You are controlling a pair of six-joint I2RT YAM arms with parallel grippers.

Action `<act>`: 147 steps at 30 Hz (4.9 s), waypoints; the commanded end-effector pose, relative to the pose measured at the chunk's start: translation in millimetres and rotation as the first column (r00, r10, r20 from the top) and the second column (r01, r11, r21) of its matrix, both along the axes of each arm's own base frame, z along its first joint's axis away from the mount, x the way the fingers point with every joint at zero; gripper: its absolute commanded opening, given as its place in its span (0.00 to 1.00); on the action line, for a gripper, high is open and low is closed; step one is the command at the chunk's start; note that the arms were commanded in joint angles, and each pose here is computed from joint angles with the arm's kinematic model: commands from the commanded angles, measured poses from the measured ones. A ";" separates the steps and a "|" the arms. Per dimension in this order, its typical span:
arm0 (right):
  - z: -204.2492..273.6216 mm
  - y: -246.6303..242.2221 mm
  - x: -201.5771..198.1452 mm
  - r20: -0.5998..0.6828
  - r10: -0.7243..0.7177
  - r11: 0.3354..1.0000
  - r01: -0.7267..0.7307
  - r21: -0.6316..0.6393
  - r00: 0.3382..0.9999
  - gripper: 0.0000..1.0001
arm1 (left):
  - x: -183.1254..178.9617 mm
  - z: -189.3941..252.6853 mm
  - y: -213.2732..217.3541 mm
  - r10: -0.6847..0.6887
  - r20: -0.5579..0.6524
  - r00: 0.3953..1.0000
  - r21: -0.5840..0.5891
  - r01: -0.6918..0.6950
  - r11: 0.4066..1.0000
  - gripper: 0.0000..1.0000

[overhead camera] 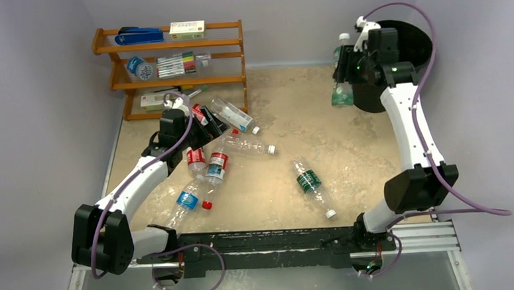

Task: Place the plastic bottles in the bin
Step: Pick up the plastic bottle at the center of the board, then place the plastic bottle in the trash bin, then pick up the plastic bottle at the center of the board.

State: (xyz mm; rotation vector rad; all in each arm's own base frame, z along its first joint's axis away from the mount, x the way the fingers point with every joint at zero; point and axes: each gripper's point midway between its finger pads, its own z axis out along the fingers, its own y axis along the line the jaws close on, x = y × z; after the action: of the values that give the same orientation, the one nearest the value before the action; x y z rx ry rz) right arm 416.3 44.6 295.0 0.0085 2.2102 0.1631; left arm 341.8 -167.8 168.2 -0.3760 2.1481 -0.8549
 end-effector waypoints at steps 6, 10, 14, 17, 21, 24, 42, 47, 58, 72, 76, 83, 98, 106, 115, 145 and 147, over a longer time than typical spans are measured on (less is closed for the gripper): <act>80.9 -54.9 39.4 0.196 -0.082 0.994 0.065 0.091 0.977 0.56 | 1.5 11.7 -3.1 -0.007 0.055 0.998 -0.020 0.009 1.000 0.95; 91.7 -80.6 50.0 0.228 -0.132 0.986 0.104 0.130 0.965 0.56 | 2.3 10.1 -3.3 -0.006 0.052 0.999 -0.022 0.007 1.000 0.95; 109.3 -100.8 61.3 0.289 -0.185 0.975 0.140 0.170 0.939 0.57 | 1.8 8.5 -3.1 -0.006 0.047 0.999 -0.019 0.007 1.000 0.95; 126.7 -118.6 72.4 0.343 -0.227 0.967 0.167 0.194 0.912 0.57 | 2.1 8.8 -2.3 -0.003 0.046 0.999 -0.015 0.003 1.000 0.95; 146.8 -136.1 89.2 0.399 -0.264 0.958 0.189 0.217 0.878 0.57 | 2.7 12.1 -1.5 0.003 0.050 0.999 -0.013 -0.002 1.000 0.95; 163.8 -148.0 98.8 0.449 -0.294 0.952 0.214 0.220 0.844 0.58 | 3.0 13.9 -1.2 0.003 0.050 0.999 -0.010 -0.002 1.000 0.95; 144.0 -208.7 142.1 0.494 -0.457 0.888 0.412 0.203 0.740 0.63 | 4.7 20.1 -1.0 0.000 0.057 0.998 -0.003 0.000 1.000 0.95; 129.3 -212.6 149.8 0.466 -0.462 0.885 0.424 0.190 0.755 0.77 | 5.3 20.8 -1.0 0.001 0.058 0.998 -0.002 0.000 1.000 0.95; 149.3 -186.6 114.6 0.458 -0.409 0.910 0.391 0.141 0.789 1.00 | 7.6 20.0 -2.3 -0.001 0.057 0.998 -0.006 0.001 1.000 0.95; 47.5 -58.0 40.4 0.144 -0.124 0.991 0.129 -0.028 0.982 1.00 | -0.7 17.0 -3.5 -0.029 0.050 0.998 -0.001 0.029 1.000 0.95; 30.6 -41.0 9.7 0.081 -0.100 0.994 0.102 -0.028 0.992 1.00 | -3.4 25.7 -8.1 -0.039 0.084 0.996 -0.045 0.043 0.998 0.95; -37.7 6.9 -48.0 -0.114 -0.049 0.998 0.053 0.034 0.992 1.00 | -5.7 29.4 -19.6 -0.082 0.104 0.991 -0.110 0.093 0.990 0.95; -136.1 76.2 -127.6 -0.318 0.007 0.985 0.048 0.166 0.948 0.99 | -9.1 41.0 -24.6 -0.102 0.131 0.986 -0.144 0.121 0.982 0.95; -176.1 103.6 -156.7 -0.393 0.079 0.978 0.005 0.210 0.916 0.98 | -9.2 38.0 -23.2 -0.095 0.125 0.988 -0.139 0.113 0.984 0.95; -211.4 115.7 -186.5 -0.455 0.075 0.978 0.025 0.209 0.887 0.98 | -8.9 34.6 -22.3 -0.089 0.118 0.989 -0.136 0.105 0.985 0.95; -234.3 153.9 -178.9 -0.467 0.190 0.970 -0.093 0.223 0.864 0.54 | -13.7 31.7 -15.2 -0.072 0.100 0.992 -0.102 0.082 0.991 0.95; -220.8 157.0 -169.8 -0.438 0.194 0.969 -0.103 0.224 0.878 0.54 | -14.6 31.6 -13.5 -0.066 0.097 0.993 -0.094 0.076 0.993 0.95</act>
State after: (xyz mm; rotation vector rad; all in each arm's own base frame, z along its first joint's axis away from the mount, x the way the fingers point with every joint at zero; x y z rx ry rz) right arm 220.4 183.4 38.6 0.0384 2.7618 0.4455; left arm 327.6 -183.7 185.4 -0.3268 2.0965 -1.0164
